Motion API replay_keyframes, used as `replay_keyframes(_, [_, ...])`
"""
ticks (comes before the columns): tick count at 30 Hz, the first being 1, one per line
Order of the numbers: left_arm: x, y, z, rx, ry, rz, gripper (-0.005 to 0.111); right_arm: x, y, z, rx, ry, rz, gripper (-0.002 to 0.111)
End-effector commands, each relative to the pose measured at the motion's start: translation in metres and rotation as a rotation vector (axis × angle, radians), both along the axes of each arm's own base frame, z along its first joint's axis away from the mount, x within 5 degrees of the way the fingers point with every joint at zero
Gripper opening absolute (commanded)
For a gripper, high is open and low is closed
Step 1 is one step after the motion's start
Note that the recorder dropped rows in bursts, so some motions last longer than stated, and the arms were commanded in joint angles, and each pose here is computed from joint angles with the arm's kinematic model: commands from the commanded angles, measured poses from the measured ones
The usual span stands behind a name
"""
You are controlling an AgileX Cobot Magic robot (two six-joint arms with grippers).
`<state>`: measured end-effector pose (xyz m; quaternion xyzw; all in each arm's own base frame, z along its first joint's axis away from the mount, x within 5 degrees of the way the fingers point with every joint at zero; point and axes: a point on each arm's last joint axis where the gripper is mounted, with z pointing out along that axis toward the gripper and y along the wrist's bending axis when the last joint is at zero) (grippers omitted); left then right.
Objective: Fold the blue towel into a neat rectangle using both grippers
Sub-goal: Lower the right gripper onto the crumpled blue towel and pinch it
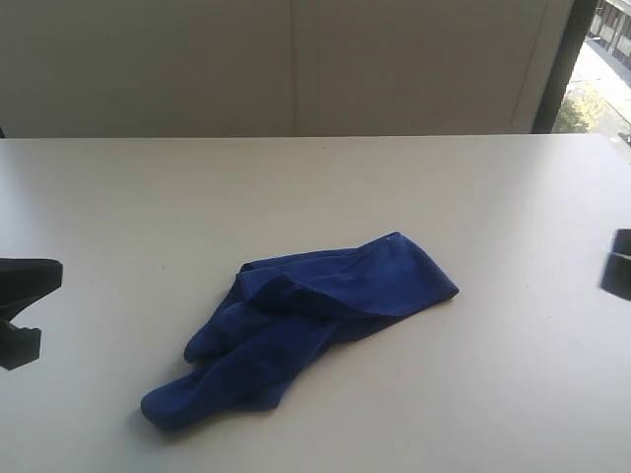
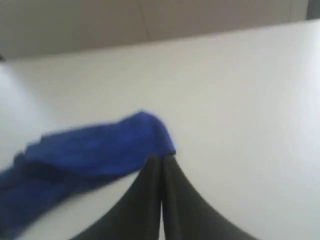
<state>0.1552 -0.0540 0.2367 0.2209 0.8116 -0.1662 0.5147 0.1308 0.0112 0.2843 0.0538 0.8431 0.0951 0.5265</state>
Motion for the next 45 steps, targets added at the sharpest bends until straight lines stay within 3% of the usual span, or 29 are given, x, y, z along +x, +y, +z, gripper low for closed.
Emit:
replay_keyframes(1, [-0.002,-0.001,-0.002,-0.001,0.001,-0.018,0.0,0.062,0.022,0.002,-0.153,0.333,0.372,0.0])
replay_keyframes(4, [-0.002,-0.001,-0.002,-0.002,0.001,-0.02,0.0,0.106,0.04,0.004,-0.175,0.361,0.656,0.0])
replay_keyframes(9, [-0.003,-0.003,-0.001,-0.011,0.003,-0.038,0.0,0.168,0.066,-0.013,-0.328,0.359,0.818,0.002])
replay_keyframes(11, [-0.003,-0.003,-0.001,-0.013,0.003,-0.043,0.0,0.184,0.085,-0.018,-0.406,0.322,0.912,0.011])
replay_keyframes(14, [-0.003,-0.004,-0.001,-0.014,0.003,-0.045,0.0,0.2,0.113,-0.025,-0.496,0.266,1.042,0.032])
replay_keyframes(17, [-0.003,-0.004,-0.001,-0.014,0.003,-0.049,0.0,0.212,0.138,-0.036,-0.542,0.229,1.073,0.05])
replay_keyframes(19, [-0.003,-0.004,-0.001,-0.01,0.003,-0.053,0.0,0.22,0.152,-0.047,-0.601,0.21,1.082,0.056])
replay_keyframes(22, [-0.004,-0.005,-0.001,-0.012,0.004,-0.073,0.0,0.224,0.175,-0.073,-0.664,0.223,1.133,0.056])
replay_keyframes(27, [-0.004,-0.005,-0.001,-0.008,0.004,-0.075,0.0,0.229,0.18,-0.095,-0.687,0.259,1.127,0.055])
replay_keyframes(33, [-0.005,-0.005,-0.001,-0.005,0.003,-0.077,0.0,0.223,0.181,-0.097,-0.665,0.306,1.17,0.032])
replay_keyframes(45, [-0.004,-0.005,-0.001,-0.007,0.004,-0.076,0.0,0.221,0.182,-0.104,-0.649,0.346,1.196,0.032])
